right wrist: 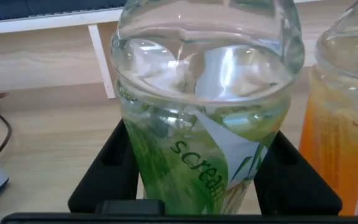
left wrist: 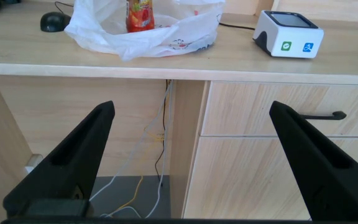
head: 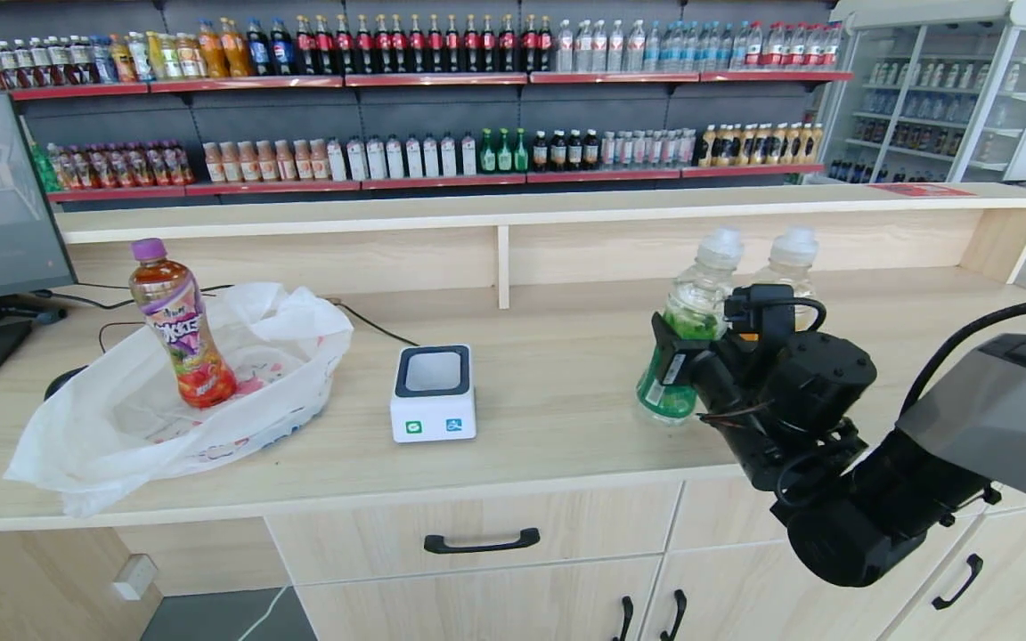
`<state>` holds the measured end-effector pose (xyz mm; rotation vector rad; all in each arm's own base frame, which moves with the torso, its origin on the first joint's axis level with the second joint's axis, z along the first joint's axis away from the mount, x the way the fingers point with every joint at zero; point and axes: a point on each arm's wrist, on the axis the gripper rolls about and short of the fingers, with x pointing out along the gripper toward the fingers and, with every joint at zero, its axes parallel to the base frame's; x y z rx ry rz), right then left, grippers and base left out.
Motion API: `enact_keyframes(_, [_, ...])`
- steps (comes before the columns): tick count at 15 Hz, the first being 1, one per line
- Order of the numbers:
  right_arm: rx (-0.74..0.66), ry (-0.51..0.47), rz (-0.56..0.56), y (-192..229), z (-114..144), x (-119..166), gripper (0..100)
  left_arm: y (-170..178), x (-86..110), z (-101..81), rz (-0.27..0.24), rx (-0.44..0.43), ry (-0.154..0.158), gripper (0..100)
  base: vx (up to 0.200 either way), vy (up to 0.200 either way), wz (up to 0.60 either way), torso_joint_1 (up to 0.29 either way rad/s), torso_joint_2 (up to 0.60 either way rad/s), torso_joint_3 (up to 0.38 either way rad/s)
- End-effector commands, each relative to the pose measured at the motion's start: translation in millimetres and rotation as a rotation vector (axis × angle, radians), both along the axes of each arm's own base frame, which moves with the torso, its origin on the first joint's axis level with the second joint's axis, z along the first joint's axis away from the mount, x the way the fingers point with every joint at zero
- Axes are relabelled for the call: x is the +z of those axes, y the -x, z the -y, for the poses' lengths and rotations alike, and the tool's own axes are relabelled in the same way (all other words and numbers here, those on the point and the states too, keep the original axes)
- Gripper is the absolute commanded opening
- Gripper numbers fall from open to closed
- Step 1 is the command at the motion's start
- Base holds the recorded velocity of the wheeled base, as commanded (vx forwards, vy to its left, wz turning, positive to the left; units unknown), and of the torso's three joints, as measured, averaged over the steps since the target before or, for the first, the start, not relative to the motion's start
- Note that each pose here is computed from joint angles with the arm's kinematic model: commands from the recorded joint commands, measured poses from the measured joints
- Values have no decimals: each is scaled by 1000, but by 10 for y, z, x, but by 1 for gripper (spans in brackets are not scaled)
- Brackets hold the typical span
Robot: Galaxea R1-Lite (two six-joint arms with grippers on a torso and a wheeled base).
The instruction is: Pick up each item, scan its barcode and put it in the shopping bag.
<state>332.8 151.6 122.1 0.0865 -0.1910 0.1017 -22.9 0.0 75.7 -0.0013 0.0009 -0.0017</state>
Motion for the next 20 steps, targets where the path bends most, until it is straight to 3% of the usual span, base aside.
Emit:
enact_keyframes(1, [0,-31,65,235,114,329,0,-1,-3,0,-1,0,0,100,0,0,0,0,0,0])
enact_keyframes(6, [4,-51,105,787,365,632,0,1,1,0,1,0,0,100,0,0,0,0,0,0])
enact_keyframes(11, [0,-52,122,1074,513,718,0,-1,-3,0,-1,0,0,100,0,0,0,0,0,0])
enact_keyframes(15, [23,-49,132,1120,473,745,0,1,1,0,1,0,0,100,0,0,0,0,0,0])
enact_keyframes(20, [174,-18,160,1323,247,795,0,1,1,0,1,0,0,100,0,0,0,0,0,0])
